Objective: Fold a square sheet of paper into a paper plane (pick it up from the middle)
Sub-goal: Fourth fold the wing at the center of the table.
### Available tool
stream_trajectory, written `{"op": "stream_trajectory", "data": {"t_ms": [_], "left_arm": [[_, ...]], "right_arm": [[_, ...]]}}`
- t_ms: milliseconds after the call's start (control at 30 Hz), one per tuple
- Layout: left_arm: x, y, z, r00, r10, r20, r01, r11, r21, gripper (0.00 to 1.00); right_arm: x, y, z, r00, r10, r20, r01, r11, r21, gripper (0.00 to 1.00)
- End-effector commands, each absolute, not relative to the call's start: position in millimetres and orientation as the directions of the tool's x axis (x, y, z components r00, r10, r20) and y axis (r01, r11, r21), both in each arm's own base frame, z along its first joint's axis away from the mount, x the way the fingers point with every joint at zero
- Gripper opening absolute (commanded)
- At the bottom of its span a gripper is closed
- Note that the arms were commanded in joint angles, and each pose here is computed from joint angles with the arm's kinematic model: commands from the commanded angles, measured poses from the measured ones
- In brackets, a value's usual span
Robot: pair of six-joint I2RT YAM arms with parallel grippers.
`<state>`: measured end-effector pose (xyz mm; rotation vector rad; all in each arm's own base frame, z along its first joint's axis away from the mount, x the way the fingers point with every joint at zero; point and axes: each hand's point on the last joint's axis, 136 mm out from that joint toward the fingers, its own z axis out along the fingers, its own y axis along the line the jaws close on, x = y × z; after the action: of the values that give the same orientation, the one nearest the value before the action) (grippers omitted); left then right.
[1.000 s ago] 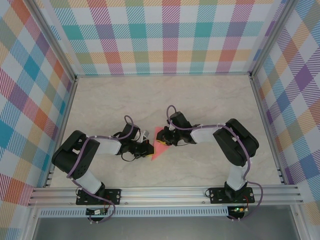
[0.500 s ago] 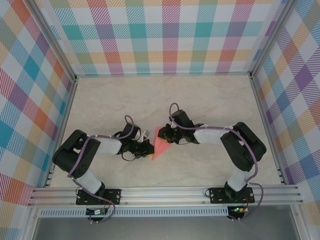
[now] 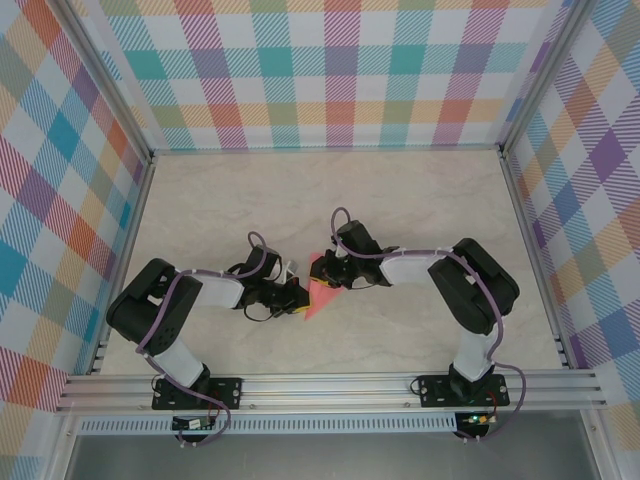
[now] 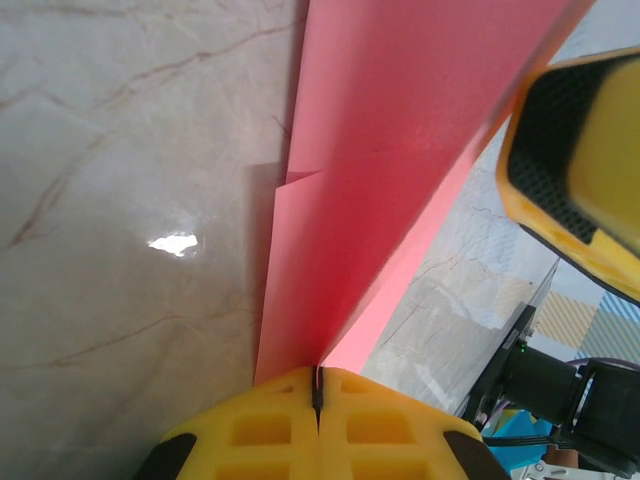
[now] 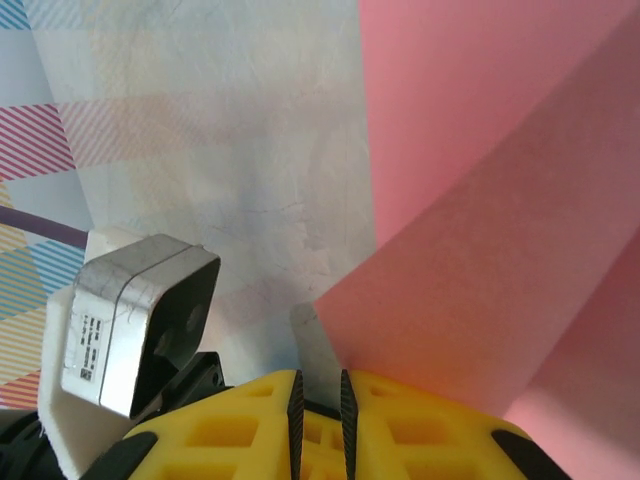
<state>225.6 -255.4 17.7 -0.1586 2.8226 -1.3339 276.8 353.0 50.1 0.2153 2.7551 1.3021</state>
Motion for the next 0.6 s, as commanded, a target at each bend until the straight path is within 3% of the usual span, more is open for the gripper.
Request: {"op": "stream_trajectory", "data": {"t_ms": [0,567], "left_arm": [[221.1,-244.8,1.4,-0.988,-0.138,0.07,-0.145,0.662,-0.736,0.0],[218.8,-242.0,-6.8,-0.977,-0.186,0.103,-0.201,0.652,-0.731,0.0]], "right_arm": [[282.0,358.0,50.0,-0.985,0.172,-0.016,0.096,0.627,0.773,0.2],[282.9,360.1,34.2,-0.987,0.163,0.005,0.109,0.634,0.766,0.21]]}}
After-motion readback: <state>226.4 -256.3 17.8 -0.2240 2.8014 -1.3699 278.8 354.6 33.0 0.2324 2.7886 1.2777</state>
